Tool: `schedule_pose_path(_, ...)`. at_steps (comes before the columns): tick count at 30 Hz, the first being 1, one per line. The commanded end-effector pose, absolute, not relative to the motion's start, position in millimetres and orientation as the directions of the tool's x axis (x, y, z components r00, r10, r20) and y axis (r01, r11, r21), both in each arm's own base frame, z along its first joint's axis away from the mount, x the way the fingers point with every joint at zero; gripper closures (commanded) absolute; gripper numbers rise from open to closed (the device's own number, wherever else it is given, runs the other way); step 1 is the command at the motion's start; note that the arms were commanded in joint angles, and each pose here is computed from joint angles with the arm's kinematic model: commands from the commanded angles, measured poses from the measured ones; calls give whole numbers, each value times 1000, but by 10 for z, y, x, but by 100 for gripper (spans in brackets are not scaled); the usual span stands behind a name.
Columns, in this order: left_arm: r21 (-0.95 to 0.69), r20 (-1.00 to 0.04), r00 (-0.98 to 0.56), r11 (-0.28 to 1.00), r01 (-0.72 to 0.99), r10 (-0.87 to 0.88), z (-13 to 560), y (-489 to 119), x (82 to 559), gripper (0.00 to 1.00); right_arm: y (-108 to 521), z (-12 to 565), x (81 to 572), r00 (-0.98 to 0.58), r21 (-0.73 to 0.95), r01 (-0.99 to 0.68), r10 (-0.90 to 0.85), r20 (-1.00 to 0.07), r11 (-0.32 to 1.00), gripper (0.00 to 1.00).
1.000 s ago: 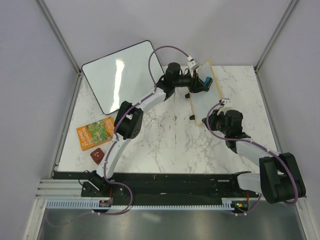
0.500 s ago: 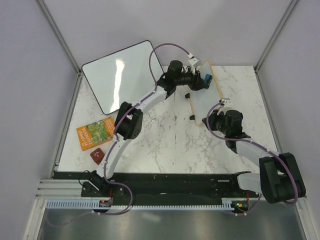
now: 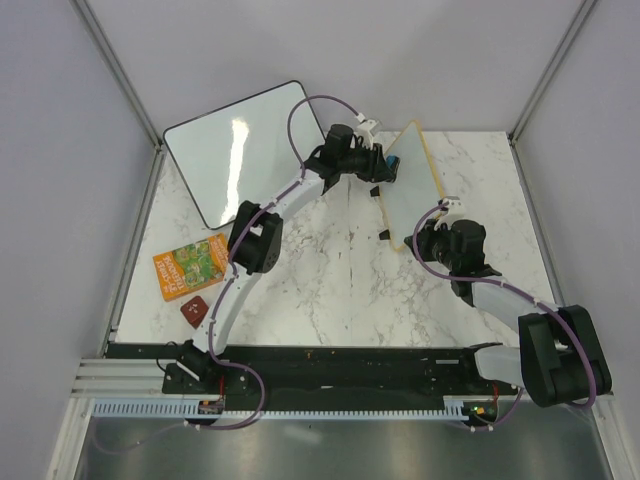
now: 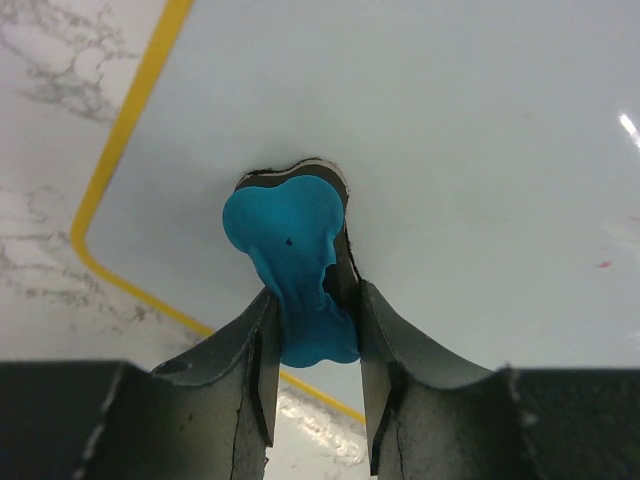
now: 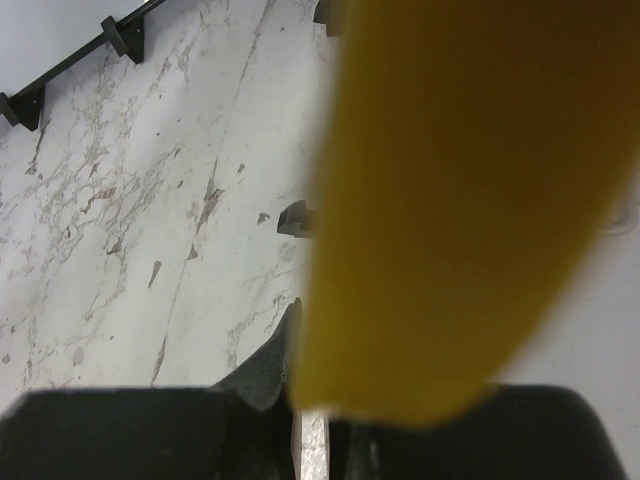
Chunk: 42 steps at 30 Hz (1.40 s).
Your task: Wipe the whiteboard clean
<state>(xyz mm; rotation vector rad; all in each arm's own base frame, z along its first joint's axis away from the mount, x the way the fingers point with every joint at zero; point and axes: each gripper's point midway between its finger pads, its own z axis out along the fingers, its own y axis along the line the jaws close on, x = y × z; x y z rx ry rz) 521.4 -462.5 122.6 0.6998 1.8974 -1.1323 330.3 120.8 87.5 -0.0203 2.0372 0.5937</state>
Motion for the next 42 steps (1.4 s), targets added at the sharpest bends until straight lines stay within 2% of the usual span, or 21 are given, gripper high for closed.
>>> schedule_pose_path(1,-523,-800,-600,472,710,16,1184,-4549,5281,98,1304,688,3123,-609,410,-279,171,-775,868,100)
schedule_pose_path(11,-562,-774,-632,414,716,44,1299,-4498,5045,98,1286,674,3139,-611,408,-264,176,-772,874,100)
schedule_pose_path(14,-557,-771,-635,430,711,51,1333,-4423,4962,98,1279,643,3140,-621,411,-256,177,-764,875,100)
schedule_pose_path(16,-533,-792,-608,434,726,45,1578,-4361,4899,98,1278,650,3148,-619,408,-256,175,-766,877,100)
schedule_pose_path(17,-533,-779,-624,466,706,56,1459,-4282,4861,98,1276,648,3147,-622,409,-252,178,-763,877,100)
schedule_pose_path(18,-514,-799,-600,468,719,45,1690,-4237,4804,98,1280,655,3145,-624,413,-250,180,-761,876,100)
schedule_pose_path(20,-515,-779,-625,513,687,54,1566,-4109,4702,98,1292,677,3137,-627,421,-254,184,-757,871,100)
schedule_pose_path(21,-506,-790,-611,519,689,40,1744,-4054,4647,98,1295,681,3129,-628,424,-253,186,-755,870,100)
schedule_pose_path(25,-522,-718,-694,626,579,43,1439,-3772,4381,98,1335,715,3084,-638,447,-260,195,-745,856,100)
schedule_pose_path(28,-426,-646,-754,764,484,118,1091,-3538,4170,98,1366,711,3027,-660,466,-263,194,-725,845,100)
schedule_pose_path(37,-259,-449,-872,905,336,195,248,-2982,3586,98,1332,694,2905,-696,469,-231,192,-692,852,100)
schedule_pose_path(42,-129,-450,-870,950,285,199,162,-2698,3424,98,1258,620,2861,-707,458,-180,209,-675,871,100)
